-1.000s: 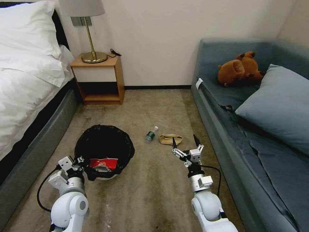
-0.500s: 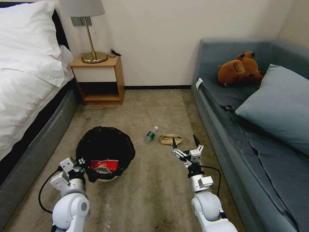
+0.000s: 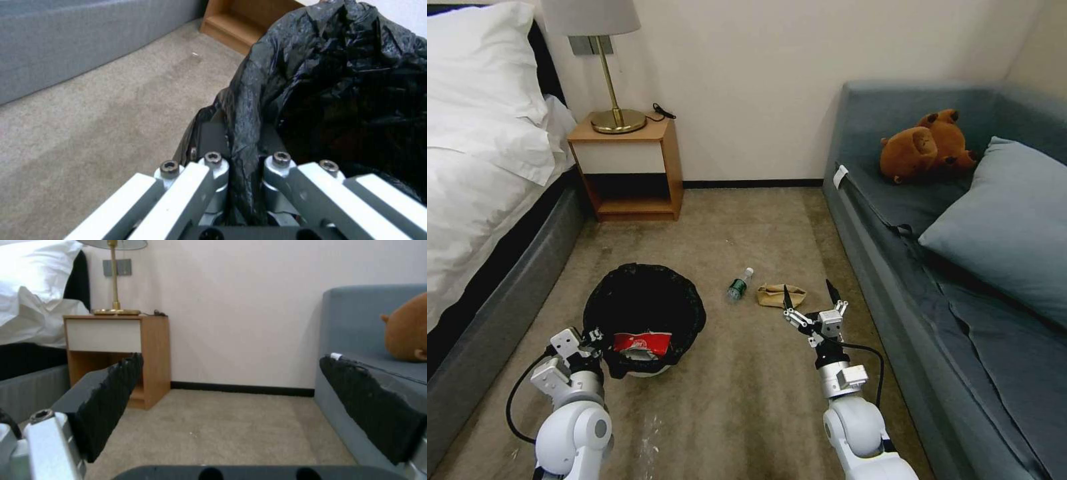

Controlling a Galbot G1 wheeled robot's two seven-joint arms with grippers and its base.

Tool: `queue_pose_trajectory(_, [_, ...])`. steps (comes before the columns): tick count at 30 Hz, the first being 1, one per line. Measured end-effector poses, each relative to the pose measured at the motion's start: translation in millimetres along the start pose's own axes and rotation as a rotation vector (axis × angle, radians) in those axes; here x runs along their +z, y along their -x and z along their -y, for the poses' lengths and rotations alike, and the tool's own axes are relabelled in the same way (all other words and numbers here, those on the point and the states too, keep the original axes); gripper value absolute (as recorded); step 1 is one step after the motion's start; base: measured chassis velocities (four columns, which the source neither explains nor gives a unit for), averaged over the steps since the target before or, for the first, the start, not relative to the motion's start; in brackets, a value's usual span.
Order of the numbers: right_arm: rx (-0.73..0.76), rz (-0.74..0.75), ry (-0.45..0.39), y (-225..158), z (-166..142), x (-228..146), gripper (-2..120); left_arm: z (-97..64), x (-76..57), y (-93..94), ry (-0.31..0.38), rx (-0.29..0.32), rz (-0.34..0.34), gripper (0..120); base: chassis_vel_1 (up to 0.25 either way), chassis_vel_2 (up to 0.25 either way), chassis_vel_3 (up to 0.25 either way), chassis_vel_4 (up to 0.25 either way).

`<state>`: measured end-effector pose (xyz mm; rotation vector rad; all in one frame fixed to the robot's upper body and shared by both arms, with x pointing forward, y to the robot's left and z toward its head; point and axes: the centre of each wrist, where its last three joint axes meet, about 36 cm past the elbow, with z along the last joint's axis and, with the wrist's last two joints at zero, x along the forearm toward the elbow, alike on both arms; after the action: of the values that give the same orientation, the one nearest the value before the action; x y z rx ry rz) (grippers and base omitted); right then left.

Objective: Pick up the trash bin, then pick up the garbage on the floor and place it into the trash bin.

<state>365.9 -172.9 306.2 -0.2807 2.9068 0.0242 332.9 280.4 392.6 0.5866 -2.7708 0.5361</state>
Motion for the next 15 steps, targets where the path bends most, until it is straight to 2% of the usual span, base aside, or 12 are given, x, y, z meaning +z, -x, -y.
queue_pose_trajectory(8, [-0.004,0.005,0.000,1.9,-0.1,-1.2,98,-0.2,-1.3,-0.1,-0.001,-0.001,0.004,4,-0.034,0.047,0.044,-0.041])
queue_pose_trajectory(15, [-0.005,0.006,0.001,1.7,-0.6,-1.5,98,-0.4,-1.6,-0.3,-0.002,-0.001,0.005,4,-0.112,0.105,0.109,-0.106])
